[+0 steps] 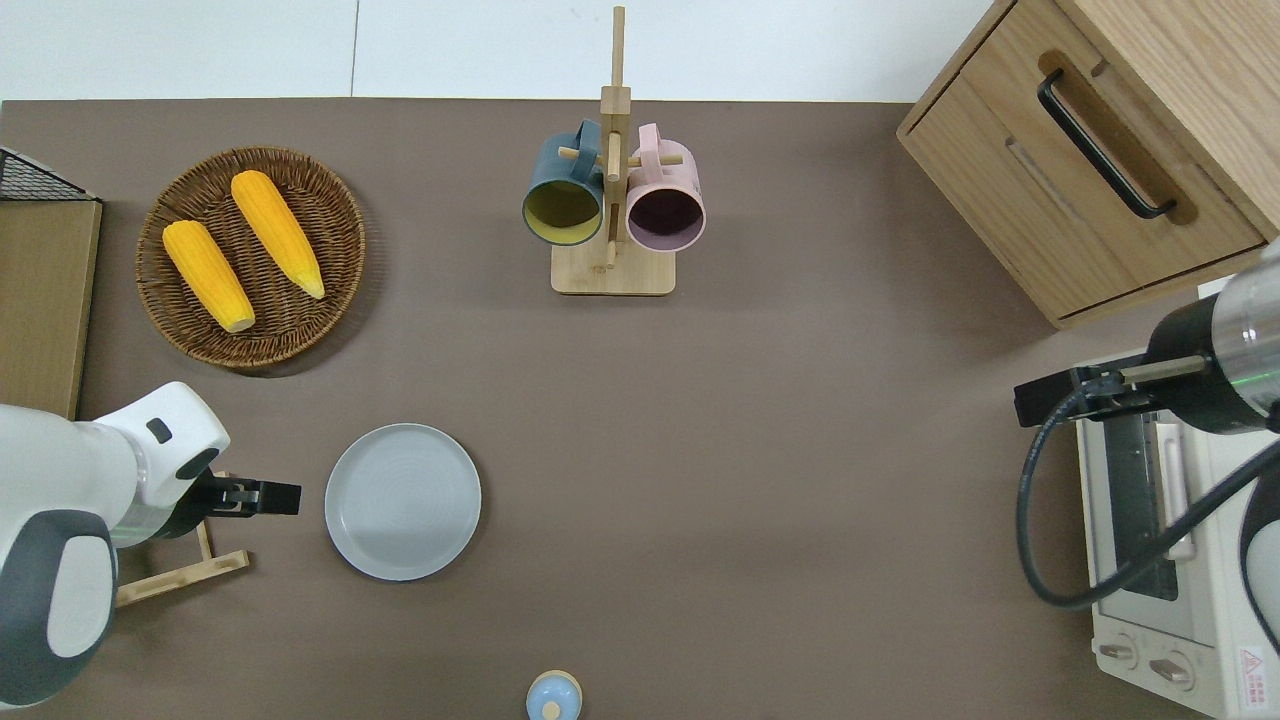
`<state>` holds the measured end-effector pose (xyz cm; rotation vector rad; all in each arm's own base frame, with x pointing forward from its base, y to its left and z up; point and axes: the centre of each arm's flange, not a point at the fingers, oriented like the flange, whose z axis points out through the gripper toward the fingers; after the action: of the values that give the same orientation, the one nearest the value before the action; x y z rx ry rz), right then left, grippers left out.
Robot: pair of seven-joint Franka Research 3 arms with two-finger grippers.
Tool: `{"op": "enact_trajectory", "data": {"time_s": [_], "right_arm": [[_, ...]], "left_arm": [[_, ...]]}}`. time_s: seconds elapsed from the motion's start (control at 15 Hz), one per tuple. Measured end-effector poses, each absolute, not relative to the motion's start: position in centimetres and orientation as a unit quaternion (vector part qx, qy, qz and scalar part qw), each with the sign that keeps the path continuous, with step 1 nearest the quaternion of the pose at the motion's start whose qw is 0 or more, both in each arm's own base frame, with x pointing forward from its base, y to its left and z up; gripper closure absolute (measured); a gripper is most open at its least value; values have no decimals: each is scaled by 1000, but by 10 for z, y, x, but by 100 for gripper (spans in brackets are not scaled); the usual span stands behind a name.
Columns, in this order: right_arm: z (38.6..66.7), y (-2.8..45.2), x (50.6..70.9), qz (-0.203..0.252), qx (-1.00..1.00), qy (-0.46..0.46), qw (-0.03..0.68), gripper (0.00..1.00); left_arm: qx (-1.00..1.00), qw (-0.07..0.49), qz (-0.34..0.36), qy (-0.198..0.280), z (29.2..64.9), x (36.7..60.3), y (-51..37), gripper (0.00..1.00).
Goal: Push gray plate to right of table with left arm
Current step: 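Lower the left gripper against the gray plate's rim nearest it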
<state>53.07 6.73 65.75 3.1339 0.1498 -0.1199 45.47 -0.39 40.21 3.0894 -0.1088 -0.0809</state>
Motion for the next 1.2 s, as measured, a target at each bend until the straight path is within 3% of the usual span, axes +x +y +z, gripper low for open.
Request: {"op": "enact_trajectory", "data": {"time_s": [0.33, 1.2], "right_arm": [[657, 67, 531, -38, 998, 48, 1, 1], [657, 67, 531, -38, 998, 48, 1, 1]], "left_arm": [[1000, 27, -9, -14, 359, 435, -21, 0], [1000, 23, 8, 0, 313, 426, -25, 1]]}}
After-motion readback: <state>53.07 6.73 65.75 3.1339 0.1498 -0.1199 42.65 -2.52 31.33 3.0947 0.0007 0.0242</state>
